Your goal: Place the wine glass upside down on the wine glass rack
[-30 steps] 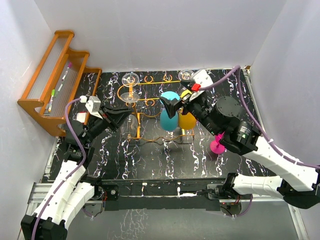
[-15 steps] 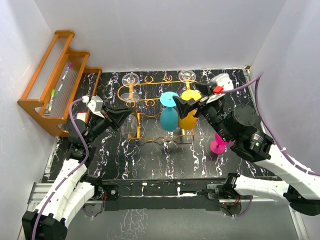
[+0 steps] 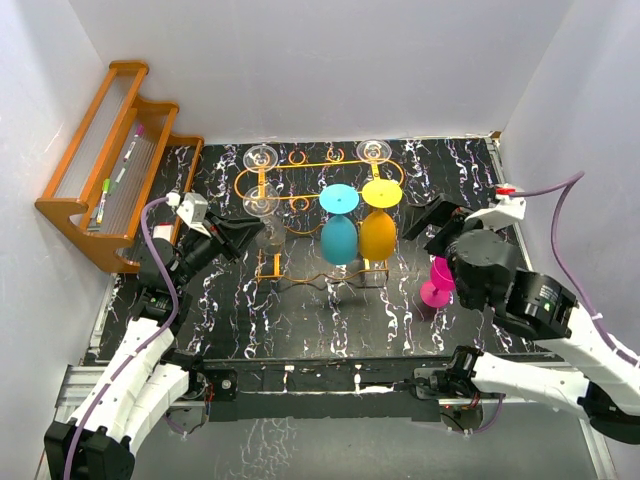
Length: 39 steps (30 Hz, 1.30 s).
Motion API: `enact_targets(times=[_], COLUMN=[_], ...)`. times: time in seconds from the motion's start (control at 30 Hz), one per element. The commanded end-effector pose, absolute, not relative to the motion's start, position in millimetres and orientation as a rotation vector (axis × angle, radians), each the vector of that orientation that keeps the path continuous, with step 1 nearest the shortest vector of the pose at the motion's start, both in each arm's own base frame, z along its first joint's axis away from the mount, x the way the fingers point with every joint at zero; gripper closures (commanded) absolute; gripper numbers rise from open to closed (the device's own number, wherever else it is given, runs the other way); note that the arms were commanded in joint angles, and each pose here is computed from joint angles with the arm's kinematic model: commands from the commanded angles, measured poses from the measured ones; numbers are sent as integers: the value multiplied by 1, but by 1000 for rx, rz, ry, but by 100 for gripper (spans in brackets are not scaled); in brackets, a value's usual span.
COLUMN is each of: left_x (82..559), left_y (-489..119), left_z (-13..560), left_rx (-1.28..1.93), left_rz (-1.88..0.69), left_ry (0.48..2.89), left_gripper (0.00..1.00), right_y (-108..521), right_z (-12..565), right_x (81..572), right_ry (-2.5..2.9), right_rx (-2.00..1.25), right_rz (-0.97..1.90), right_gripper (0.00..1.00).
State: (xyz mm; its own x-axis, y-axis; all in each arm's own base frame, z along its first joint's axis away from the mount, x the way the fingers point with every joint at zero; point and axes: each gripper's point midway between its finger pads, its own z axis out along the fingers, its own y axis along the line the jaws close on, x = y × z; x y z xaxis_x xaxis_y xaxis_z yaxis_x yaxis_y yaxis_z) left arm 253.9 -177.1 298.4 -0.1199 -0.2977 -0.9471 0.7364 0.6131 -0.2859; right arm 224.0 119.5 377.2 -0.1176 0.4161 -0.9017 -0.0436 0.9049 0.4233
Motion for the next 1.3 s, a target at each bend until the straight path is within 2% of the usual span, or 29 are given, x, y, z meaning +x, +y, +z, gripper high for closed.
enact_targets(times=[0.0, 0.07, 0.17, 0.23, 0.27, 0.47, 0.67, 0.87, 1.27], left_x=[253, 252, 250, 249, 249, 245, 245, 247, 245], left_y=[-175, -175, -173, -170, -168, -160, -152, -146, -138], left_z=[307, 307, 308, 308, 308, 312, 318, 316, 323], left_rx=[382, 379, 380, 369, 363, 316, 299, 288, 283], left_rz=[-919, -922, -909, -893, -883, -854, -800, -753, -696], left_ry=[1398, 1399, 1399, 1410, 1419, 1455, 1479, 1482, 1488], left_gripper=[83, 83, 83, 78, 75, 69, 67, 66, 62], right_y=[75, 74, 65, 58, 57, 57, 62, 61, 33], right_z=[315, 301, 285, 276, 272, 249, 236, 244, 220], right_x=[207, 201, 189, 183, 181, 181, 194, 207, 279], right_ry=[1820, 1866, 1872, 1876, 1883, 1923, 1899, 1872, 1993], right_rx=[631, 645, 719, 744, 748, 741, 745, 727, 686], right_rz=[181, 189, 265, 283, 285, 207, 100, 51, 55], right_gripper=[2, 5, 31, 47, 49, 50, 57, 59, 56])
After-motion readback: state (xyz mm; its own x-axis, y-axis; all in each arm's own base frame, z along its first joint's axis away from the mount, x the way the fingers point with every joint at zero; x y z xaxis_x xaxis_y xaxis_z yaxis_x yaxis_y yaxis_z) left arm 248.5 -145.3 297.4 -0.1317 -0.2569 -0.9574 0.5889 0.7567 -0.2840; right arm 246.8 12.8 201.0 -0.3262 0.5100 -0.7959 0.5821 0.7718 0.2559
